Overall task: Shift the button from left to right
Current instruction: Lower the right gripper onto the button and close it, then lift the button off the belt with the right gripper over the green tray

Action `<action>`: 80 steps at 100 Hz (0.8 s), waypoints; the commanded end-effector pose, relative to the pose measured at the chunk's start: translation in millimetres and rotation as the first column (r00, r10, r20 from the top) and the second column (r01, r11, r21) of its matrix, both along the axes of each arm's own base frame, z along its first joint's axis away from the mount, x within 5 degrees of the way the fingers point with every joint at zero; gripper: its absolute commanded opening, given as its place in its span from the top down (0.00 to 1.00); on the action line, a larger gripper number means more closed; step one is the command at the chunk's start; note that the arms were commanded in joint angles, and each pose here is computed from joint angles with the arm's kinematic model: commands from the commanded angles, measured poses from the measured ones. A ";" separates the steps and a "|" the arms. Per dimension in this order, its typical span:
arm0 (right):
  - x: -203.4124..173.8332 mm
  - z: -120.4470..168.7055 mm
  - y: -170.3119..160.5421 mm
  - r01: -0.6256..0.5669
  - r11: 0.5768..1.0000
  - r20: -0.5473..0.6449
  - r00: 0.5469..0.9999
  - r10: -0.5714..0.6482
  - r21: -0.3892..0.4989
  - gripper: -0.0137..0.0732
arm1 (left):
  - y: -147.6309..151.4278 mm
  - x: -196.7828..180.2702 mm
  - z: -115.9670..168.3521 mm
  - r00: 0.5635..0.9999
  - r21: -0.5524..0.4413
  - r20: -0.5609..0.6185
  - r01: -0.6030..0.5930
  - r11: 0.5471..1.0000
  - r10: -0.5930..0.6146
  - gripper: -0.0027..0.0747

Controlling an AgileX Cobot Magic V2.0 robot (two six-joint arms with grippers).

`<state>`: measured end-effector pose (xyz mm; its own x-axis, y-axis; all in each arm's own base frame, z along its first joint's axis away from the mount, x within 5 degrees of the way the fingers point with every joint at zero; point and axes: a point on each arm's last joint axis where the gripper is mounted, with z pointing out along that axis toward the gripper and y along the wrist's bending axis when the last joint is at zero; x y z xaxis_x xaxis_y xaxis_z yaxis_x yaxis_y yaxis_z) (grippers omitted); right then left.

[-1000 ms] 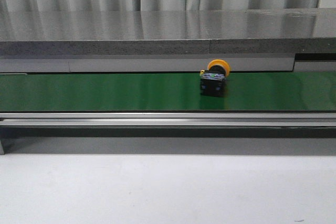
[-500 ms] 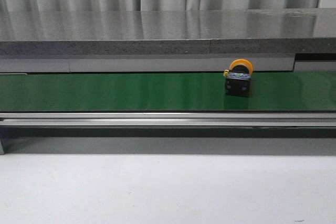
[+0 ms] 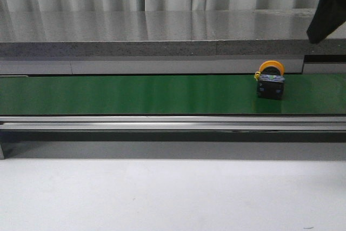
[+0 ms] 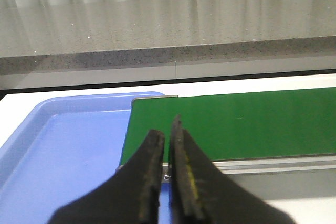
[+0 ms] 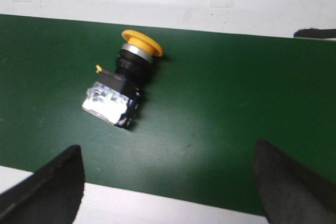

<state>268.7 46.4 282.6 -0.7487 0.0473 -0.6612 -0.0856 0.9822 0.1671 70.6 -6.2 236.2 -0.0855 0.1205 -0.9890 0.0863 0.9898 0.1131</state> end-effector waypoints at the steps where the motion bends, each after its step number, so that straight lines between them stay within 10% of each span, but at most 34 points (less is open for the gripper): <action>1: 15.0 16.1 6.3 -0.011 1.000 0.097 0.995 0.010 0.009 0.14 | 1.4 1.0 15.3 0.996 -0.022 0.090 -0.014 1.000 0.016 0.96; 64: 70.5 -33.6 14.1 -0.063 0.990 0.066 0.995 0.072 -0.130 0.14 | 1.4 1.0 15.3 0.996 -0.022 0.090 -0.014 1.000 0.016 0.96; 80: 76.2 -49.9 11.4 -0.058 0.989 0.016 0.998 0.061 -0.134 0.27 | 1.4 1.0 15.3 0.996 -0.022 0.090 -0.014 1.000 0.016 0.96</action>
